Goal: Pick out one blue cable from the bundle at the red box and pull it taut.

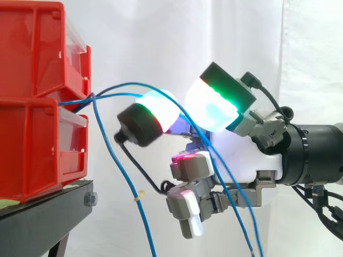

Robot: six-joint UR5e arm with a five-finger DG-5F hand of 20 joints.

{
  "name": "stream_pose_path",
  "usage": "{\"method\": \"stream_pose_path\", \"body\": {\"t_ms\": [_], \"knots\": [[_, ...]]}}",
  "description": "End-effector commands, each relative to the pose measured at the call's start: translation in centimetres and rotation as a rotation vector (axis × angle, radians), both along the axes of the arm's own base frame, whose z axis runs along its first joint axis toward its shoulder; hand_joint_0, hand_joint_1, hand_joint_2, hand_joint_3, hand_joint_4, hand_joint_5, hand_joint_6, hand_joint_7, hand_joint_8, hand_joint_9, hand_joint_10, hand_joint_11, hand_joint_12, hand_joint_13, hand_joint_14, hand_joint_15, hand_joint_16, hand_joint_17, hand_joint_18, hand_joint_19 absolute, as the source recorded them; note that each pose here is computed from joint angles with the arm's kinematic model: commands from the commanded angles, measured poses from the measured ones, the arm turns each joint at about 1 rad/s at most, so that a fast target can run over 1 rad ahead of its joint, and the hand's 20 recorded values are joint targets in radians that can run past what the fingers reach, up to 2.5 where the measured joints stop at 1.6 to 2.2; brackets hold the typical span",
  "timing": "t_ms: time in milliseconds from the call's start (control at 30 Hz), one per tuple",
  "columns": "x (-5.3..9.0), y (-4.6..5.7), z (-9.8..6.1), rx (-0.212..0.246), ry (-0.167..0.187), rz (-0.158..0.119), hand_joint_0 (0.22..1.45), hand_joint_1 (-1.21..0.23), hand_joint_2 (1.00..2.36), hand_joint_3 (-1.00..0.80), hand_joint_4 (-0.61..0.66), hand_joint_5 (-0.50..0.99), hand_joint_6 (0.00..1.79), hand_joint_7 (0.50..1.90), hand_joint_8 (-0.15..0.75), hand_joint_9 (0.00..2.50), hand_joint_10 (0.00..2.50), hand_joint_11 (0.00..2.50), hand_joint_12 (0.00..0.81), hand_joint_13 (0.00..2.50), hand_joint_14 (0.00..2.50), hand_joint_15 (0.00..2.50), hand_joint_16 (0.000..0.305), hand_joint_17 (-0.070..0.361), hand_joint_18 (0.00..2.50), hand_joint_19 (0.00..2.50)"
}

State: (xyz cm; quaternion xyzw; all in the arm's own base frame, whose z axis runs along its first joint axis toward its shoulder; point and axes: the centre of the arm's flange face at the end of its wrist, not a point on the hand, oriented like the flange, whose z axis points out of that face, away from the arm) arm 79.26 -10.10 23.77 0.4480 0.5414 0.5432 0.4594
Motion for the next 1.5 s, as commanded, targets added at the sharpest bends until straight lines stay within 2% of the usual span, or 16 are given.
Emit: {"method": "stream_pose_path", "body": {"t_ms": [0, 67, 133, 200, 267, 333, 433, 533, 667, 767, 867, 900, 1000, 1200, 1333, 1467], "knots": [[0.0, -0.2, -0.1, 0.001, 0.002, 0.004, 0.66, -0.91, 1.0, -0.45, -0.41, -0.09, 0.85, 0.99, 0.177, 1.12, 0.04, 0.79, 0.295, 0.94, 0.03, 0.62, 0.047, 0.106, 0.77, 0.58], [-0.1, -0.3, 0.0, -0.001, 0.002, 0.013, 0.69, -0.94, 1.01, -0.36, -0.43, -0.12, 0.89, 1.01, 0.163, 1.06, 0.04, 0.78, 0.295, 0.9, 0.03, 0.62, 0.047, 0.106, 0.75, 0.56], [0.0, -0.3, 0.3, -0.001, -0.003, 0.017, 0.73, -0.94, 1.01, -0.42, -0.4, -0.14, 0.9, 0.98, 0.16, 0.99, 0.03, 0.76, 0.297, 0.87, 0.03, 0.61, 0.039, 0.088, 0.71, 0.55], [0.2, -0.6, 1.3, -0.005, -0.009, 0.023, 0.76, -0.93, 1.0, -0.5, -0.4, -0.16, 0.91, 0.94, 0.16, 0.93, 0.03, 0.75, 0.273, 0.84, 0.03, 0.58, 0.034, 0.075, 0.7, 0.48], [0.2, -0.7, 1.7, -0.011, 0.001, 0.028, 0.75, -0.95, 1.0, -0.5, -0.37, -0.17, 0.91, 0.9, 0.151, 0.9, 0.03, 0.74, 0.274, 0.83, 0.03, 0.59, 0.036, 0.08, 0.72, 0.5], [0.0, -1.0, 3.3, -0.048, 0.047, 0.034, 0.73, -0.96, 1.0, -0.5, -0.35, -0.17, 0.91, 0.85, 0.153, 0.9, 0.03, 0.75, 0.276, 0.83, 0.03, 0.59, 0.038, 0.085, 0.75, 0.53], [0.0, -1.2, 4.1, -0.074, 0.059, 0.033, 0.7, -0.98, 1.0, -0.5, -0.31, -0.17, 0.9, 0.86, 0.152, 0.9, 0.03, 0.76, 0.27, 0.83, 0.02, 0.59, 0.038, 0.086, 0.77, 0.53], [-0.2, -1.2, 4.0, -0.085, 0.077, 0.034, 0.61, -1.05, 1.0, -0.5, -0.29, -0.17, 0.9, 0.88, 0.152, 0.88, 0.03, 0.78, 0.263, 0.82, 0.02, 0.59, 0.037, 0.083, 0.77, 0.52], [-0.8, -1.2, 2.3, -0.082, 0.111, 0.034, 0.52, -1.04, 1.0, -0.5, -0.24, -0.17, 0.91, 0.82, 0.16, 0.89, 0.03, 0.79, 0.257, 0.83, 0.02, 0.59, 0.036, 0.081, 0.82, 0.53], [-1.0, -1.2, 1.5, -0.083, 0.108, 0.034, 0.48, -0.96, 1.0, -0.5, -0.2, -0.15, 0.89, 0.8, 0.179, 0.95, 0.03, 0.79, 0.267, 0.86, 0.02, 0.6, 0.034, 0.076, 0.89, 0.54], [-0.8, -1.2, 1.5, -0.085, 0.094, 0.029, 0.46, -0.88, 1.0, -0.5, -0.18, -0.13, 0.87, 0.81, 0.199, 1.02, 0.03, 0.78, 0.273, 0.9, 0.02, 0.59, 0.034, 0.076, 0.94, 0.53], [-0.8, -1.2, 1.5, -0.085, 0.094, 0.029, 0.44, -0.8, 1.0, -0.5, -0.18, -0.12, 0.86, 0.8, 0.207, 1.04, 0.03, 0.78, 0.281, 0.93, 0.02, 0.59, 0.034, 0.077, 0.97, 0.53], [-0.8, -1.0, 1.5, -0.084, 0.094, 0.03, 0.46, -0.62, 1.0, -0.5, -0.18, -0.11, 0.84, 0.83, 0.213, 1.09, 0.03, 0.78, 0.27, 0.95, 0.02, 0.58, 0.033, 0.074, 1.0, 0.53], [-0.8, -1.0, 1.3, -0.084, 0.097, 0.026, 0.47, -0.46, 1.0, -0.5, -0.18, -0.11, 0.81, 0.88, 0.216, 1.12, 0.03, 0.78, 0.259, 1.01, 0.02, 0.6, 0.031, 0.07, 1.06, 0.54], [-0.8, -1.0, 1.5, -0.085, 0.096, 0.017, 0.47, -0.44, 1.0, -0.5, -0.14, -0.11, 0.8, 0.88, 0.235, 1.12, 0.03, 0.78, 0.259, 1.03, 0.02, 0.6, 0.03, 0.068, 1.08, 0.54], [-1.2, -1.3, 0.2, -0.087, 0.122, -0.016, 0.48, -0.44, 1.0, -0.5, -0.1, -0.12, 0.8, 0.87, 0.253, 1.11, 0.03, 0.78, 0.258, 1.05, 0.02, 0.6, 0.029, 0.065, 1.1, 0.54]]}}
